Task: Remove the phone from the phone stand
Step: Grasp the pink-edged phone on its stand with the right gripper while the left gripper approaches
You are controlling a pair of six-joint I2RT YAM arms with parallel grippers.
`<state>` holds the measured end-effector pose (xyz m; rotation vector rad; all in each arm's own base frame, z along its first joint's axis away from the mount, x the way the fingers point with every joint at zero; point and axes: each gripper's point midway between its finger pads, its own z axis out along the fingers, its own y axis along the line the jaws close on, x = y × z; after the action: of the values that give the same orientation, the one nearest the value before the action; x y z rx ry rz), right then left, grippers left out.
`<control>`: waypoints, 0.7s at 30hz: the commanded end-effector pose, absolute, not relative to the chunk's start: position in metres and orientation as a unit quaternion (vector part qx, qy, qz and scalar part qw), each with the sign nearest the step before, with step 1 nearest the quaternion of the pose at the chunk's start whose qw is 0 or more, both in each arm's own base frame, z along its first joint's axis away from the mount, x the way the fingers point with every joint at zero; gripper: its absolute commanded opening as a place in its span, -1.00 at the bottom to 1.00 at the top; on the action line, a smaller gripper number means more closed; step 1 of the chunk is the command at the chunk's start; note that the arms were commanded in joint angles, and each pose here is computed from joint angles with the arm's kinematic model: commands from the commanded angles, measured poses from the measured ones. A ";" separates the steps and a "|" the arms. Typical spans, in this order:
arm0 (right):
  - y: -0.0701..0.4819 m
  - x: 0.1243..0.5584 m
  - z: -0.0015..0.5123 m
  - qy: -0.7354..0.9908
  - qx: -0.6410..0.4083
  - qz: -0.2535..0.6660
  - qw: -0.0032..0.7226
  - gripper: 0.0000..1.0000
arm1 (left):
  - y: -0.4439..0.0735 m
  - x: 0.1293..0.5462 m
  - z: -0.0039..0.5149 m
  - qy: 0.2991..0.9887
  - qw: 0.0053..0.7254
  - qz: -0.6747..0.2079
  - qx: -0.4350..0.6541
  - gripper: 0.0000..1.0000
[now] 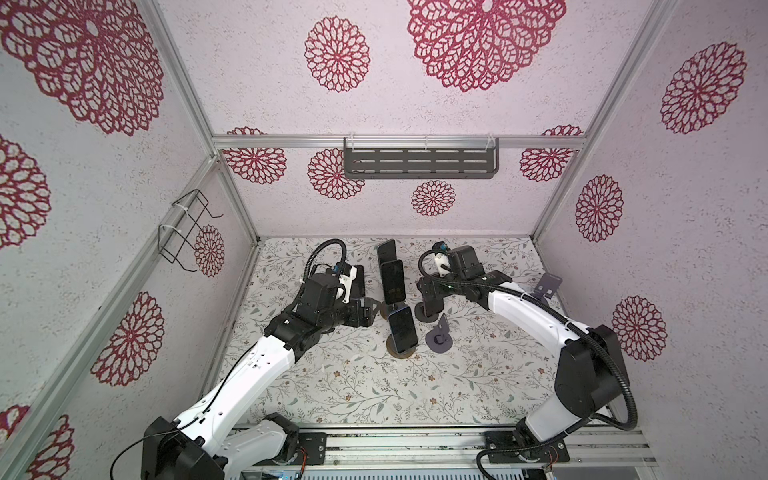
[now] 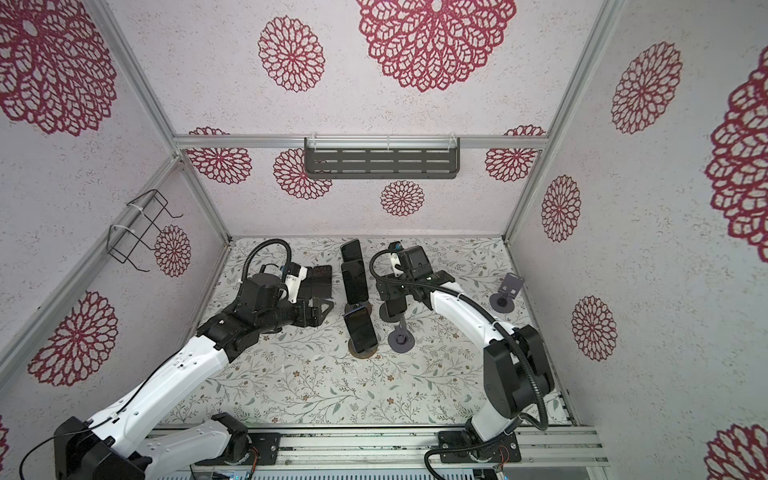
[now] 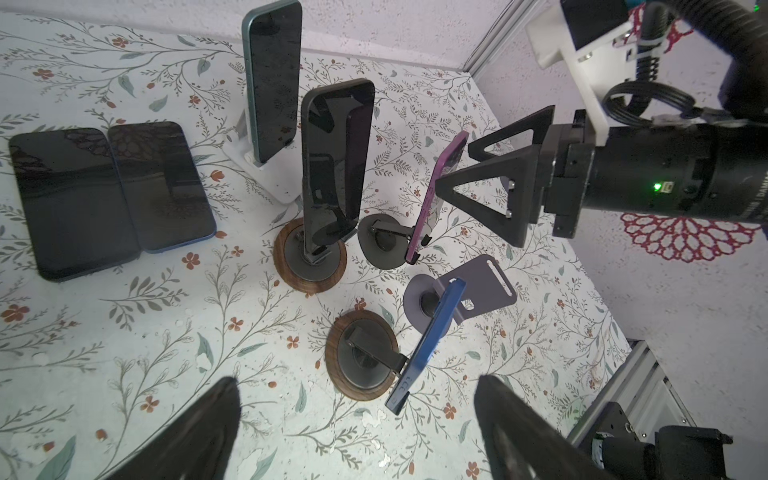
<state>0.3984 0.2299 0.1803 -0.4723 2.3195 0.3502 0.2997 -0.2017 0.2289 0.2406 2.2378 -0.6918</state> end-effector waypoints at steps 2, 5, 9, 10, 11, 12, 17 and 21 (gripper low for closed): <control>0.232 0.411 0.196 0.891 -0.172 0.129 0.399 0.95 | -0.205 0.301 0.228 0.875 0.390 -0.273 0.092 0.84; 0.236 0.411 0.195 0.890 -0.170 0.134 0.401 0.89 | -0.205 0.302 0.229 0.874 0.392 -0.271 0.092 0.84; 0.237 0.412 0.191 0.893 -0.167 0.136 0.395 0.82 | -0.205 0.302 0.227 0.877 0.389 -0.269 0.092 0.84; 0.236 0.411 0.190 0.894 -0.166 0.136 0.394 0.80 | -0.205 0.301 0.226 0.878 0.385 -0.268 0.093 0.84; 0.237 0.412 0.190 0.893 -0.166 0.137 0.395 0.79 | -0.206 0.301 0.226 0.879 0.384 -0.267 0.095 0.85; 0.236 0.412 0.190 0.894 -0.165 0.137 0.394 0.77 | -0.206 0.301 0.226 0.879 0.384 -0.265 0.095 0.85; 0.235 0.412 0.186 0.898 -0.158 0.132 0.390 0.69 | -0.206 0.301 0.226 0.879 0.386 -0.262 0.097 0.85; 0.233 0.413 0.187 0.899 -0.154 0.127 0.391 0.59 | -0.205 0.300 0.226 0.879 0.388 -0.259 0.097 0.85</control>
<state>0.4077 0.2318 0.1760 -0.4208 2.3095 0.3301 0.2999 -0.2048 0.2249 0.2479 2.2458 -0.6748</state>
